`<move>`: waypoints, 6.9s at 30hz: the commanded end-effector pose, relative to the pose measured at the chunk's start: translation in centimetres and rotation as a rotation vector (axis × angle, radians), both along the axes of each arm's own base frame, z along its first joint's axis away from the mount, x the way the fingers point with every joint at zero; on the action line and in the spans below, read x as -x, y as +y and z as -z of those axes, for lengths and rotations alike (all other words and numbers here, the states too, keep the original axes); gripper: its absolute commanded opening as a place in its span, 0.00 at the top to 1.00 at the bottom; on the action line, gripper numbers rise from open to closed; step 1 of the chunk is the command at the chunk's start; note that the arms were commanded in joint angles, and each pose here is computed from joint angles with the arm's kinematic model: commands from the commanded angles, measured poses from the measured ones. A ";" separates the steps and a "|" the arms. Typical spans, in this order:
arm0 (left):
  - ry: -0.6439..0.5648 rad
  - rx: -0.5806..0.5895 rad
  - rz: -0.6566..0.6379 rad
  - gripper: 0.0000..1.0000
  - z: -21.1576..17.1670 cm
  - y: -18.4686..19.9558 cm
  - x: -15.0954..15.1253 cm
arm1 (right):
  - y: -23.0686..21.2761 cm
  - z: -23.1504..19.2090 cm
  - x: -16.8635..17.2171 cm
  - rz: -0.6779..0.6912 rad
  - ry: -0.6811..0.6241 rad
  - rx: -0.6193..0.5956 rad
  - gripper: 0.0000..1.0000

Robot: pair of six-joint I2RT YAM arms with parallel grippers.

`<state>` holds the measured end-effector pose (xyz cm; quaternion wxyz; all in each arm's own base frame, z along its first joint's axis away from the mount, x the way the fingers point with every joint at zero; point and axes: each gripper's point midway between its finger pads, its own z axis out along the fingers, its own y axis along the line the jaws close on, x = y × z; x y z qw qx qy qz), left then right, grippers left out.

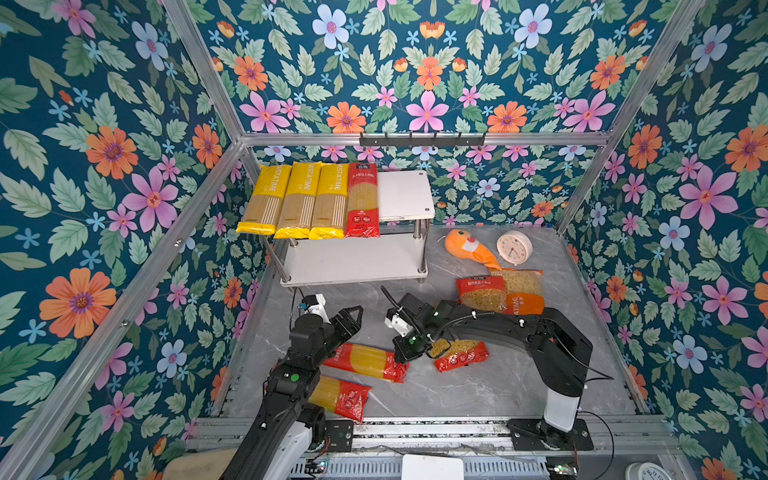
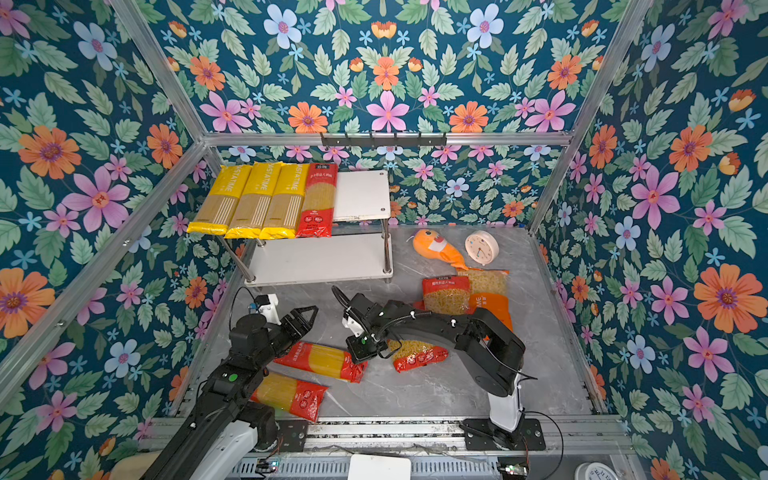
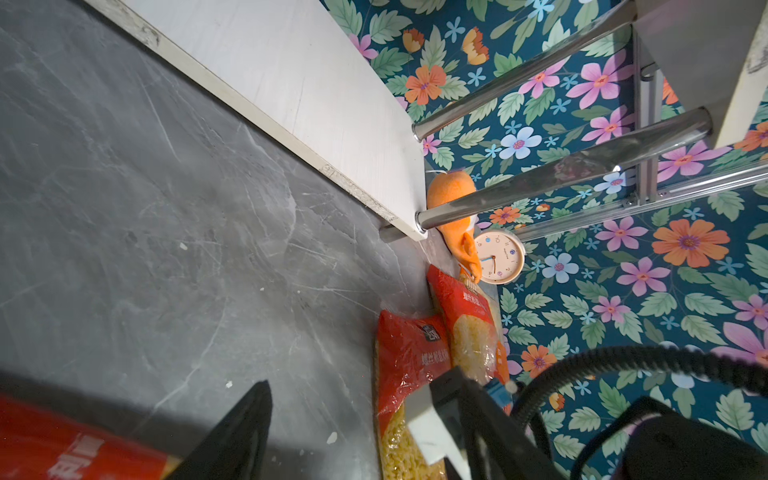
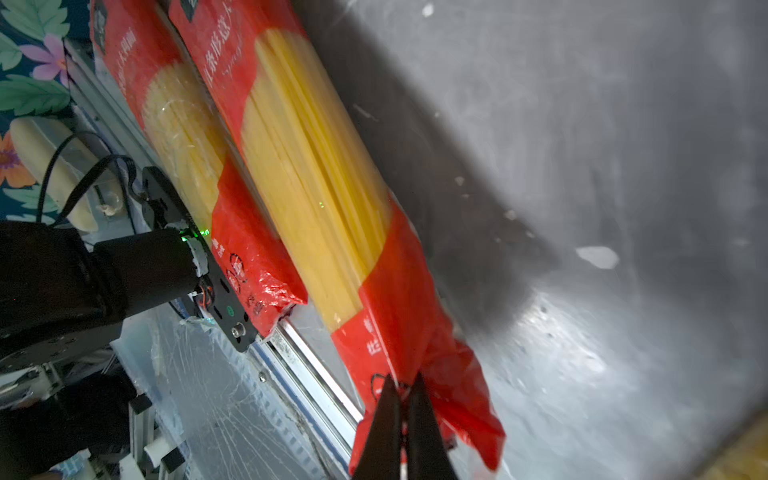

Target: Place and organize the pasta boxes and bags onto the shelf

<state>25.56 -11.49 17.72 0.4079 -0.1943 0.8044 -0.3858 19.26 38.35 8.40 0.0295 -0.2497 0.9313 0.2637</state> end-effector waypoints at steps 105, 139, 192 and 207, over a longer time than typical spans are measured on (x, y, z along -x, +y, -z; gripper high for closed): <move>0.223 -0.016 0.276 0.54 14.4 -10.1 3.7 | -1.3 5.3 -4.8 0.464 0.195 -0.320 0.55; -0.269 -0.020 0.285 0.35 0.4 -6.4 1.2 | -0.6 -7.8 -5.7 0.204 -0.274 -0.581 1.00; -0.699 -0.082 0.545 0.30 -4.6 -10.9 4.7 | -1.5 -17.0 -0.8 -0.183 -0.517 -0.924 1.00; -0.764 0.015 0.632 0.49 -7.3 -12.5 5.5 | -1.4 -17.5 0.6 -0.254 -0.474 -0.962 1.00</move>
